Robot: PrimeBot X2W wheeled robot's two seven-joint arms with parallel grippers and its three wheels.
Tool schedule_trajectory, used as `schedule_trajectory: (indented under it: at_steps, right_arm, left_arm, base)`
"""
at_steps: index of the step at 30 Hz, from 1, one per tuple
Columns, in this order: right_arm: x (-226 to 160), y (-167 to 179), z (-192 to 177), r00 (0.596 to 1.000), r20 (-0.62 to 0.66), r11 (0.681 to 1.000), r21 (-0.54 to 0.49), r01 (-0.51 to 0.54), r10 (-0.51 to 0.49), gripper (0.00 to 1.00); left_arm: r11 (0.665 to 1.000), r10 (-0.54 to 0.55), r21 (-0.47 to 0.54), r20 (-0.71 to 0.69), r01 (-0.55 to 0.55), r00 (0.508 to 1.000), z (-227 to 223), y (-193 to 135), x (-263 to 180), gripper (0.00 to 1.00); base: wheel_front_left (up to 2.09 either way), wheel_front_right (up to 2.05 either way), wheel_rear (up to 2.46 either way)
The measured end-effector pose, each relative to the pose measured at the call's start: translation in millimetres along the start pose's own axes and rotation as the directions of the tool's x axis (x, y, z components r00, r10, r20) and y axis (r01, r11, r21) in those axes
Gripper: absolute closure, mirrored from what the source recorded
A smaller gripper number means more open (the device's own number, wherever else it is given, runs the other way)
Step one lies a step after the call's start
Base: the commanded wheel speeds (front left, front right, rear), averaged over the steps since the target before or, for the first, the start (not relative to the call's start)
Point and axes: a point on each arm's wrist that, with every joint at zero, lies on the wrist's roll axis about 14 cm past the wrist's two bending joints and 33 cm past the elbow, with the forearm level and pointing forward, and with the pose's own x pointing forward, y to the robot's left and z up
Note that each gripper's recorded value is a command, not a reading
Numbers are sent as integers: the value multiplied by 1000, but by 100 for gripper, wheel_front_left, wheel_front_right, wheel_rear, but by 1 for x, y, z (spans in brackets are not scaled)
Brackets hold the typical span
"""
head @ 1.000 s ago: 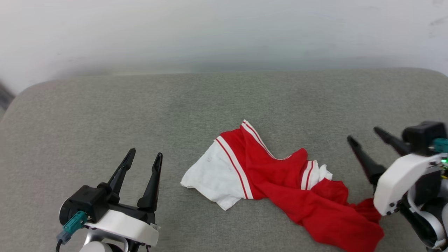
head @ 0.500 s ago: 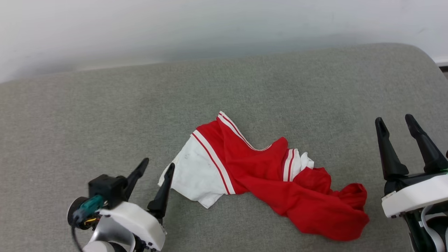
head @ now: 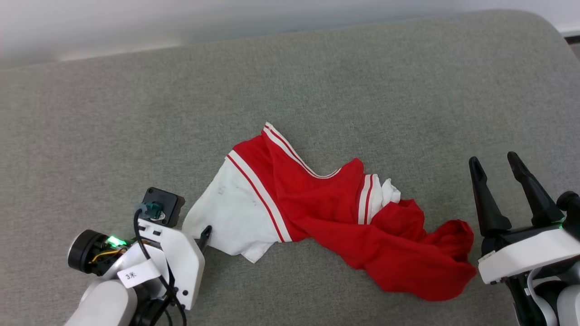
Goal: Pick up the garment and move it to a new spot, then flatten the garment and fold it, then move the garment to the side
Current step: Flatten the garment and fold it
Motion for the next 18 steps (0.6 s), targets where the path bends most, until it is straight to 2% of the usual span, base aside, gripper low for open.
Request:
schedule_trajectory:
  at_steps: [3,8,9,10,11,15,18]
  right_arm:
    - [4,-2,-9,1000,-18,1000,5,8,-8,0]
    - [8,-6,-20,999,-36,1000,5,23,-23,0]
    - [8,-7,-22,999,-40,1000,3,25,-25,0]
    - [8,-8,-23,999,-44,1000,0,28,-28,0]
    - [8,-8,-24,999,-45,1000,0,29,-29,0]
    - [9,-7,-26,999,-47,1000,-5,27,-27,0]
    - [9,-4,-25,999,-51,1000,-5,18,-18,0]
  left_arm:
    - [1000,7,17,-72,-6,997,-14,6,12,0]
    - [999,-39,12,-168,42,985,-36,-2,27,0]
    - [999,-49,6,-175,50,983,-38,-3,28,49]
    - [998,-56,-2,-178,57,982,-39,-5,29,93]
    - [998,-60,-9,-180,60,982,-40,-5,30,100]
    - [997,-73,-43,-137,68,988,-40,-11,27,100]
    - [998,-31,-60,-77,26,997,-34,-2,20,100]
  base:
    - [0,0,0]
    - [0,0,0]
    - [0,0,0]
    - [0,0,0]
    - [0,0,0]
    - [0,0,0]
    - [0,0,0]
